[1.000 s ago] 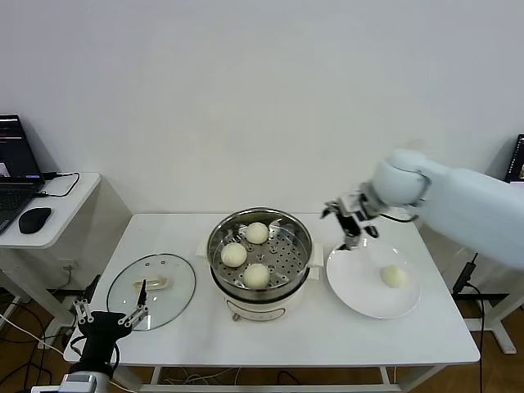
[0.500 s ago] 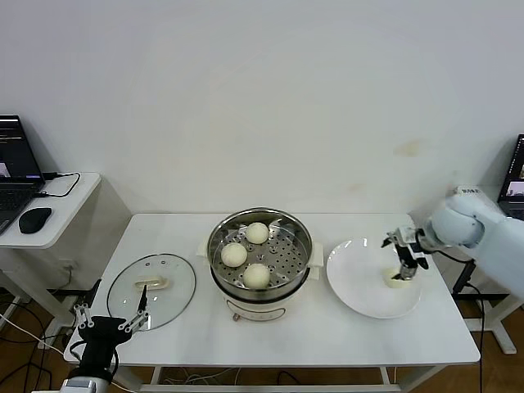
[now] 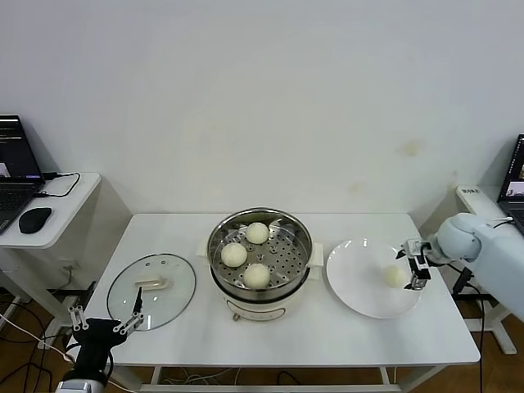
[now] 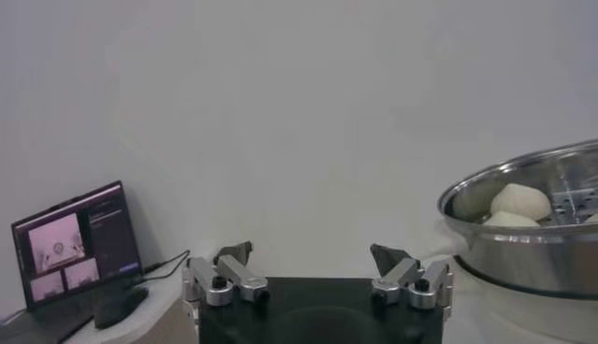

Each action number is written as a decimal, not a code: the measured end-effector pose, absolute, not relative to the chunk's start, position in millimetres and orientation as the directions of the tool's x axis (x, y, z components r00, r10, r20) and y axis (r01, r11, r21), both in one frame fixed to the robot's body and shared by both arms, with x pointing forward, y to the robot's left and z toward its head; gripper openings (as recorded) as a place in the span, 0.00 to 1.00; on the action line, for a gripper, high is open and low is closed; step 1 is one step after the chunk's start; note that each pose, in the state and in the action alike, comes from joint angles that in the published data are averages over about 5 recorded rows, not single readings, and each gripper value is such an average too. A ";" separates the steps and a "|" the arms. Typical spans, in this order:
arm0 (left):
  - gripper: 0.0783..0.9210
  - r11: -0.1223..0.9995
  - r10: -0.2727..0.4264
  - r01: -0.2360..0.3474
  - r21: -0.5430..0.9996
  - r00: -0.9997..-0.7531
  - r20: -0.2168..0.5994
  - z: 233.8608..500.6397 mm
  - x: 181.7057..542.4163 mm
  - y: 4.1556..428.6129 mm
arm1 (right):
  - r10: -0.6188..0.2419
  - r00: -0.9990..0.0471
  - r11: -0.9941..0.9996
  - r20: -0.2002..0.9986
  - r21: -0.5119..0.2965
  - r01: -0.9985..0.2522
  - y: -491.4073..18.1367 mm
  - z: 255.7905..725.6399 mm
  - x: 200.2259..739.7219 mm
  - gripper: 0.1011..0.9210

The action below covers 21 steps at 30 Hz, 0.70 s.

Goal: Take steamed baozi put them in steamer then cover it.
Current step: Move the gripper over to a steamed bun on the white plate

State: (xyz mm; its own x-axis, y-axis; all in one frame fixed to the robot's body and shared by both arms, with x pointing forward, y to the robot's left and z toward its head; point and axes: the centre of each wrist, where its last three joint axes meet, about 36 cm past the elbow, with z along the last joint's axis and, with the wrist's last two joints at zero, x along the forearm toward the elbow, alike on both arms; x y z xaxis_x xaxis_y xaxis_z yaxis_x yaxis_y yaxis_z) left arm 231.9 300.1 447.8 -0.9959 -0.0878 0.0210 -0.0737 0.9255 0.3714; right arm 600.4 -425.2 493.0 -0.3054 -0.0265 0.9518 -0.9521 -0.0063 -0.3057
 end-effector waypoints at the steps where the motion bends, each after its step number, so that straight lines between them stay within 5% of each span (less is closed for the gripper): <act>1: 0.88 0.925 -0.089 -0.075 0.372 -0.996 0.021 447.9 232.2 300.6 | -0.023 -0.305 -0.002 0.952 -0.305 -0.952 -425.0 489.9 602.3 0.88; 21: 0.88 0.924 -0.100 -0.082 0.373 -0.994 0.031 439.8 236.6 305.1 | 0.014 -0.299 0.059 0.954 -0.299 -0.952 -412.9 446.6 631.0 0.84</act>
State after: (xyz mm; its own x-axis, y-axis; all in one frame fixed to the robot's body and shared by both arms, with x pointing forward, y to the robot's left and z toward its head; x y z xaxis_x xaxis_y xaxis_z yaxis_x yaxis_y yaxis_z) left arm 236.6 305.1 439.8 -0.9945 -0.1005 0.0309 -0.0818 0.9242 0.3731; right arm 631.0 -412.9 446.6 -0.2986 0.0144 0.9543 -0.9525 0.0587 -0.2990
